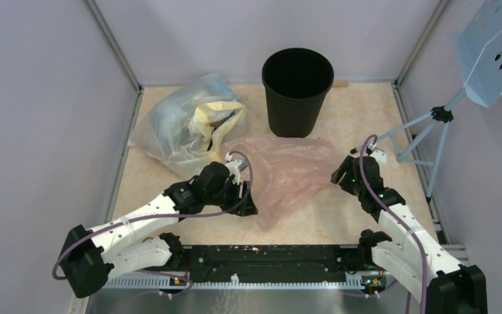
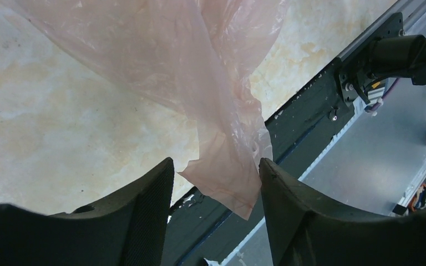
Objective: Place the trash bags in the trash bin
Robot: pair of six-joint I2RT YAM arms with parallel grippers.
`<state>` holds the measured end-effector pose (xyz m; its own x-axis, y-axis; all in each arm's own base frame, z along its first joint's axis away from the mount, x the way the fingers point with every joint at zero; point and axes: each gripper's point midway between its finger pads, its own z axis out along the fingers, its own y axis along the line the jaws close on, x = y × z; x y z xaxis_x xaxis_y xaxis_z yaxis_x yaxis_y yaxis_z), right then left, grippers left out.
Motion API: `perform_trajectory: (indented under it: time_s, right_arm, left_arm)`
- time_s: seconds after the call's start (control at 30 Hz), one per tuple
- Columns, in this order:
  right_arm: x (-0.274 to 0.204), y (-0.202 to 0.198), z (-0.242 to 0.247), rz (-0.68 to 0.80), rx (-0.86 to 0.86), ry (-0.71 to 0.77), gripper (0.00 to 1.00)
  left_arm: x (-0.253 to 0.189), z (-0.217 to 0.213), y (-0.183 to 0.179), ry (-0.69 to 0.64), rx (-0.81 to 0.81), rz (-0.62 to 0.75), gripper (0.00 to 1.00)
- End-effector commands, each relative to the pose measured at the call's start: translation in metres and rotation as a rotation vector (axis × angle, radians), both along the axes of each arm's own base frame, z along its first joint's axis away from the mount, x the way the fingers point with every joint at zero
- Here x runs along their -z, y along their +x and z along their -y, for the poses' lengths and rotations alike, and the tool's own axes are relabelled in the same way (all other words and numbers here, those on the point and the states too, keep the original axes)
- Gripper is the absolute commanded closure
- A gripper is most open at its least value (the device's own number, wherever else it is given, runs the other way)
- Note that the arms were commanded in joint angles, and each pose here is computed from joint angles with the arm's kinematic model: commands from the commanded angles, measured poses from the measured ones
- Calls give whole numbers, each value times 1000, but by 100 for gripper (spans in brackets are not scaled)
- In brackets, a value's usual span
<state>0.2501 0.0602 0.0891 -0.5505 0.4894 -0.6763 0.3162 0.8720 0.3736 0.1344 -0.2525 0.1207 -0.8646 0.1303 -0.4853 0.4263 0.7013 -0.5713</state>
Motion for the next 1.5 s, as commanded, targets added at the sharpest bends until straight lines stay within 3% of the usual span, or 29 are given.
perform_trajectory:
  time_s: [0.0, 0.13, 0.27, 0.33, 0.4, 0.43, 0.5, 0.77, 0.97, 1.13, 1.47]
  right_arm:
    - [-4, 16, -7, 59, -22, 48, 36]
    - [-3, 21, -12, 70, -44, 63, 43]
    - [-6, 27, -13, 86, -56, 56, 62]
    - [-8, 28, -11, 86, -48, 40, 78]
    - [-11, 29, -7, 85, -38, 24, 96]
    - [-12, 27, -6, 74, -38, 12, 100]
    - [-16, 25, -2, 56, -35, -12, 100]
    - [-32, 14, -2, -42, -83, 2, 100]
    - [-53, 3, 10, -27, -48, 82, 100]
    - [-72, -2, 8, -3, -80, 245, 100]
    - [-95, -21, -27, -3, -265, 407, 100]
  left_arm:
    - [0, 6, -3, -54, 13, 2, 37]
    - [6, 12, -5, -80, 25, -13, 37]
    - [10, 15, -5, -90, 32, -17, 38]
    - [14, 12, -3, -71, 24, -11, 51]
    - [19, 8, -2, -44, 10, -5, 73]
    - [22, 4, 0, -24, -2, -3, 84]
    - [30, -5, 1, 23, -31, 1, 100]
    - [50, -47, 29, 170, -298, 68, 100]
    - [53, -94, 62, 156, -565, 115, 100]
    - [47, -143, 90, 136, -770, 169, 100]
    - [-11, -158, 126, 141, -843, 361, 100]
